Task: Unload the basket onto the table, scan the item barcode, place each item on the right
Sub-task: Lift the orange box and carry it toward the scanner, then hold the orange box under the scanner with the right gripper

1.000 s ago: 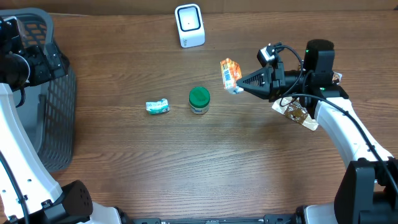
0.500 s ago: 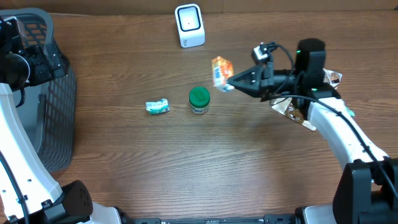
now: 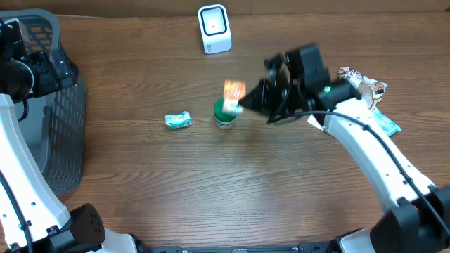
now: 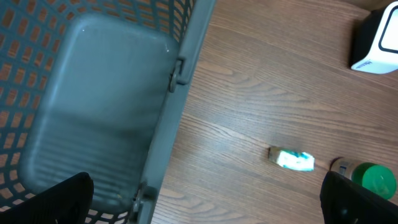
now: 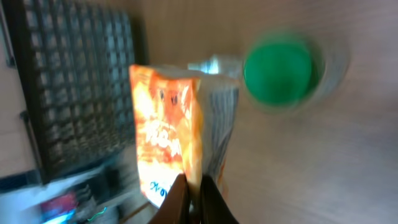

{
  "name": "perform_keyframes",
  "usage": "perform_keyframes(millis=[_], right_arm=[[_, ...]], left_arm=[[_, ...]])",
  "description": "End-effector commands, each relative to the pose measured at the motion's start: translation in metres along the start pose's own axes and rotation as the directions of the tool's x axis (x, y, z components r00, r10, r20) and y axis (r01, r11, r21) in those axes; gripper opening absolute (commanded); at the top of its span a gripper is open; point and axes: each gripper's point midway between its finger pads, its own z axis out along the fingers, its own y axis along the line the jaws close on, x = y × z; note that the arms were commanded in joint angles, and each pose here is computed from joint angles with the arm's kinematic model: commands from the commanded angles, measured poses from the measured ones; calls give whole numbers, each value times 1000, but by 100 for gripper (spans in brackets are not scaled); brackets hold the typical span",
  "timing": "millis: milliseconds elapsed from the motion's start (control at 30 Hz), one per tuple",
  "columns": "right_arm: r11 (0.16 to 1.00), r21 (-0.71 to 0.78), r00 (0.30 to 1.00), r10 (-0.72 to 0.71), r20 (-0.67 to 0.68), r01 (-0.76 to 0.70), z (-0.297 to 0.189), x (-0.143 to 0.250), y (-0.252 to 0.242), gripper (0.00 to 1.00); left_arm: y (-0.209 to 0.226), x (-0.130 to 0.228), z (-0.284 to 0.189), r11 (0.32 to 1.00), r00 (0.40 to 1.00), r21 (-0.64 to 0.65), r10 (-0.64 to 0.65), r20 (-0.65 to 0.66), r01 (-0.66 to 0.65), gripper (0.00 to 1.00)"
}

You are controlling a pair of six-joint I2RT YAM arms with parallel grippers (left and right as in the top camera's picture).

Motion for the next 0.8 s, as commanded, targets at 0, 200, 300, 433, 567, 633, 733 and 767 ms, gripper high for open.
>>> perform_keyframes(millis=[0,200,300,433,567,633,733,767], right_arm=[[934,288,916,-291,276,209,-49,-61,24,4],[745,624,621,-609,493,236,-95,-118,73,4],[613,759,468,-749,470,219,-92,-145,88,4],[477,862,313,-856,411,172,-72,-181,97,4],[378,908,222,-915,338,178,-35,-207,91,4],[271,937,180,-955,234,220,-10,-215,82,4],[60,952,108,-994,29,300,33,-223,62,4],[10,949,87,-996,-18,314,44,-225,57,4]], left_arm=[[-1,-1,1,1000,1000,4,20,-1,-20,100],[-1,-1,1,1000,1000,4,20,-1,-20,100],[-1,-1,1,1000,1000,4,20,-1,-20,99],[-1,-1,1,1000,1000,4,20,-1,-20,100],[-1,-1,1,1000,1000,4,20,-1,-20,100],[-1,-1,1,1000,1000,4,20,-1,-20,99],[-1,-1,1,1000,1000,4,20,-1,-20,99],[-1,-1,1,1000,1000,4,20,-1,-20,99]])
